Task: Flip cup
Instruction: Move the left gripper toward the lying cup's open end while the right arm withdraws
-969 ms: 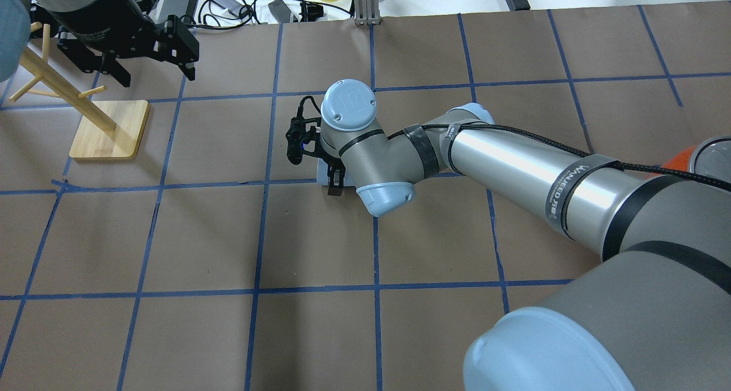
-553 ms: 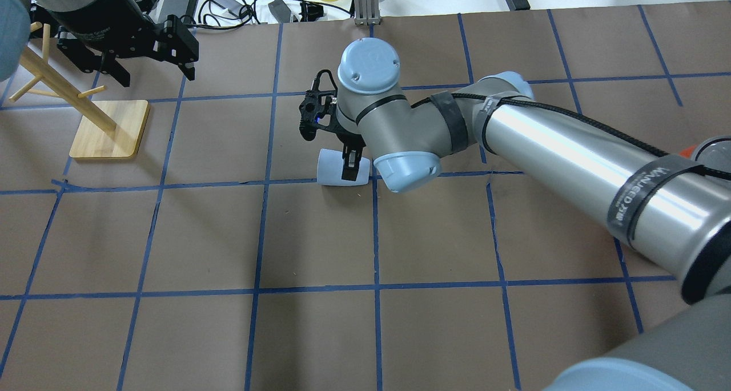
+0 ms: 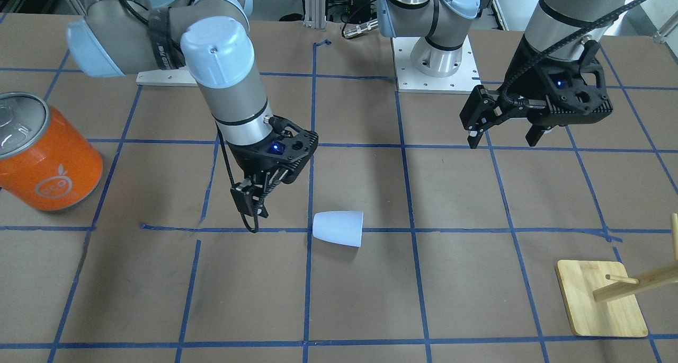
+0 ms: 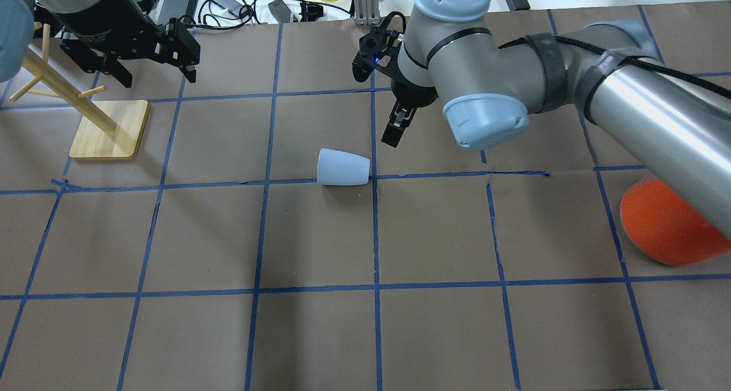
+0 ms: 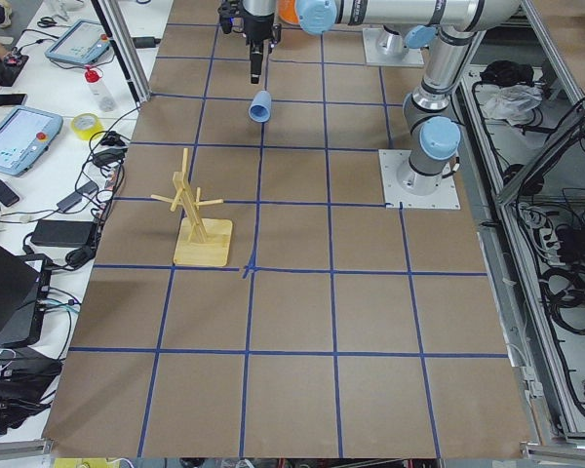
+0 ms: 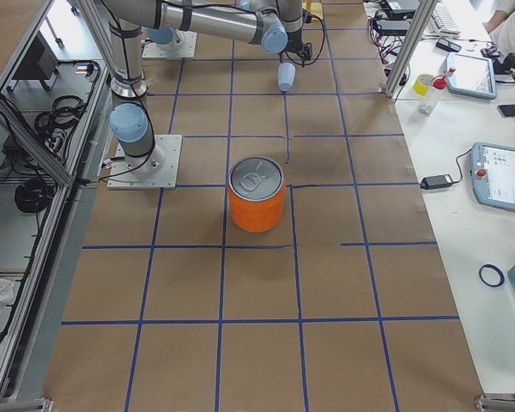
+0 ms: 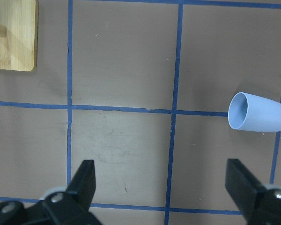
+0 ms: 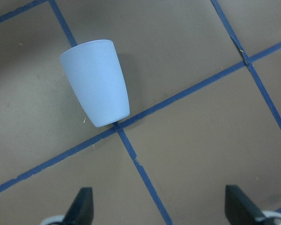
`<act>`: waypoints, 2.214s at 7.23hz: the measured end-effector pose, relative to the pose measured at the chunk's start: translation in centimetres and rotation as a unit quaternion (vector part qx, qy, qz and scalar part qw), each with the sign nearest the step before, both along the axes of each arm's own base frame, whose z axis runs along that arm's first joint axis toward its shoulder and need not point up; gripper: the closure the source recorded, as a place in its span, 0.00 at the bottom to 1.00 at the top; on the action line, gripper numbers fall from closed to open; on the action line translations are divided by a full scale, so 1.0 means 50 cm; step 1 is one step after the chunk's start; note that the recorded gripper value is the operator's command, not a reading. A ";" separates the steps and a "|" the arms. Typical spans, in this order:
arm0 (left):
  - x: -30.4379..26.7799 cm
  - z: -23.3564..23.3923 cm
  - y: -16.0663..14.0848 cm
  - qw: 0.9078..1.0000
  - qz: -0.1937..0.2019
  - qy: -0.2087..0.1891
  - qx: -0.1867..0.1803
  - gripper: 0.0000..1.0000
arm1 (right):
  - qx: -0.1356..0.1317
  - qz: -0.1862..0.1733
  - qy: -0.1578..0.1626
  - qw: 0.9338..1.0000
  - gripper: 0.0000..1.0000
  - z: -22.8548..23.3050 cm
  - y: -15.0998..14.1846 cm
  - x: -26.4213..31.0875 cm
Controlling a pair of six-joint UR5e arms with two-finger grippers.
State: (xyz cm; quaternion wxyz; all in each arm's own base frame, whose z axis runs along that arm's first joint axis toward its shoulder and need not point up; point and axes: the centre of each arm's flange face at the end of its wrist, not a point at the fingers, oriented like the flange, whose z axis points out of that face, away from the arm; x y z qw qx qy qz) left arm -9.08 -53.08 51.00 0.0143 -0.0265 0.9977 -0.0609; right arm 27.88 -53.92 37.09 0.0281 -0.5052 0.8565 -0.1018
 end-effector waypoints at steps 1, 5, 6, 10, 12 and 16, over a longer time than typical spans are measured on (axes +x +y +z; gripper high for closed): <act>0.001 -0.022 -0.006 1.000 -0.002 0.002 0.010 0.00 | 0.005 -0.043 -0.002 0.999 0.00 0.030 0.004 -0.039; -0.020 -0.244 -0.077 0.996 -0.018 0.076 0.052 0.00 | 0.024 -0.229 0.024 0.973 0.00 0.090 0.037 -0.108; -0.030 -0.318 -0.108 0.992 -0.022 0.109 0.060 0.00 | 0.034 -0.283 0.030 0.958 0.00 0.100 0.050 -0.116; -0.083 -0.544 -0.181 0.957 -0.061 0.266 0.098 0.00 | 0.055 -0.436 0.024 0.898 0.00 0.190 0.105 -0.206; -0.104 -0.597 -0.197 0.943 -0.059 0.313 0.098 0.00 | 0.063 -0.468 0.024 0.881 0.00 0.262 0.127 -0.272; -0.147 -0.634 -0.162 0.935 -0.048 0.330 0.119 0.07 | 0.068 -0.474 0.023 0.877 0.00 0.304 0.143 -0.290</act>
